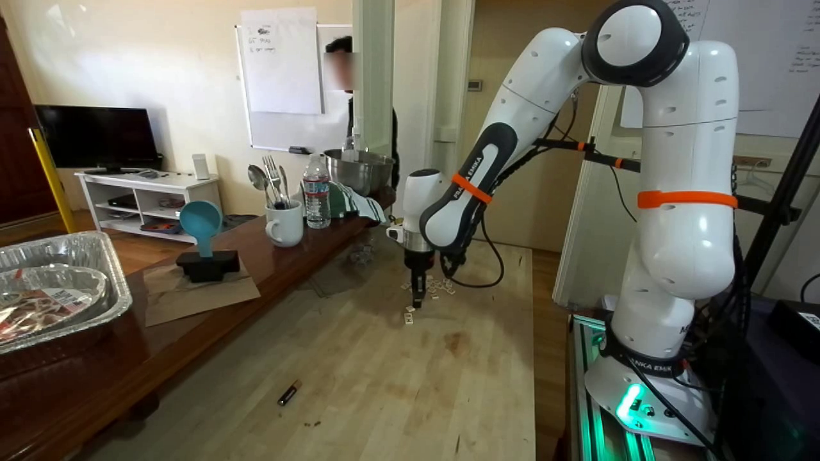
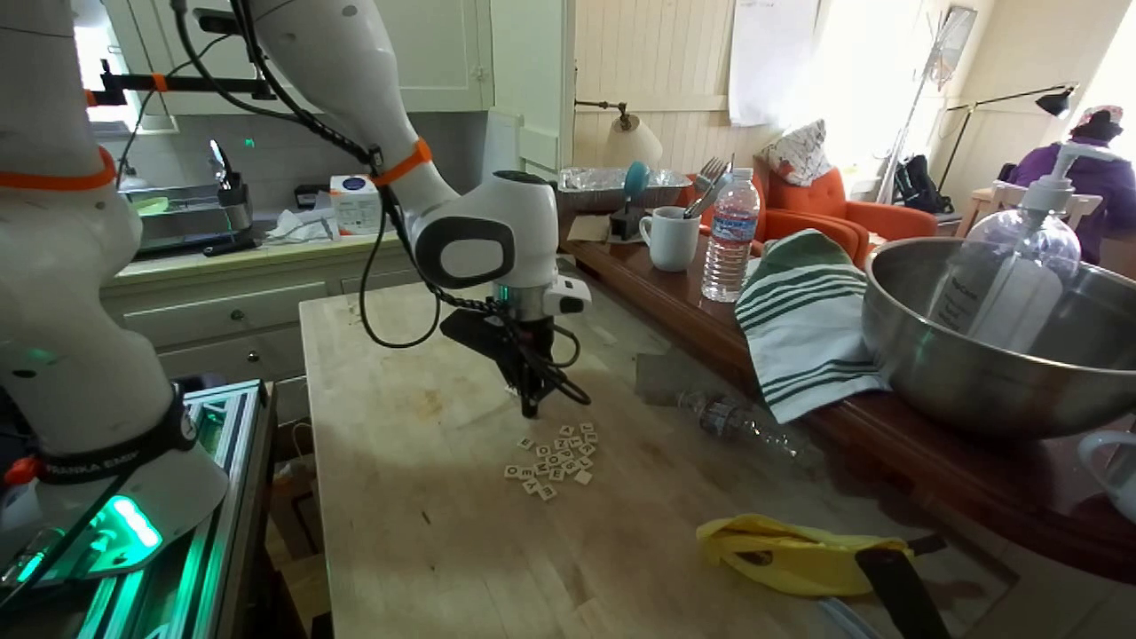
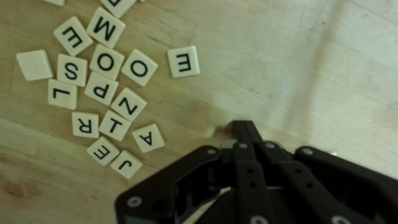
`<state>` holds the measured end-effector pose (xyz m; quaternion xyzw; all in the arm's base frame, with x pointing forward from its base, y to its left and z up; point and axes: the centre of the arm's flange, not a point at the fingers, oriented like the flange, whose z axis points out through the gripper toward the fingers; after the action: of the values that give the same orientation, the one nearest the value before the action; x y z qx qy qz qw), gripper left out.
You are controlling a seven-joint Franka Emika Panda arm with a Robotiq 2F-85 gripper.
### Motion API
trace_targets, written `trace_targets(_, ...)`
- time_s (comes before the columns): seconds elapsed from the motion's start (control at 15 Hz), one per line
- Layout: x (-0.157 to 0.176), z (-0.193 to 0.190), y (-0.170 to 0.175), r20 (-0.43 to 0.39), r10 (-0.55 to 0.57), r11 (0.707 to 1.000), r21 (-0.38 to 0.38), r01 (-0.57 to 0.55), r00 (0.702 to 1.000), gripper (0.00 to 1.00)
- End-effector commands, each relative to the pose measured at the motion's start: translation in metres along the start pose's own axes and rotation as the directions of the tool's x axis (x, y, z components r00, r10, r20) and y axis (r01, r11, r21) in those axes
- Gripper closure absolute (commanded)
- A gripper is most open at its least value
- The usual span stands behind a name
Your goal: Create the word 'Hum'.
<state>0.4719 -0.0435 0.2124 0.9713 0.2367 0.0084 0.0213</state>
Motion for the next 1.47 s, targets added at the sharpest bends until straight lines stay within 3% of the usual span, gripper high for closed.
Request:
trace_targets(0.0, -0.001, -0.002, -0.004, -0.017, -0.019, 1.000, 0.006, 0.019, 1.000, 1.00)
trace_targets(0.33, -0.003, -0.011, -0.006, -0.025, -0.026, 0.999, -0.025, 0.025, 0.999, 1.00)
trace_targets(1.4, 0.009, 0.000, -0.006, -0.023, -0.054, 0.999, -0.009, 0.053, 0.998, 1.00)
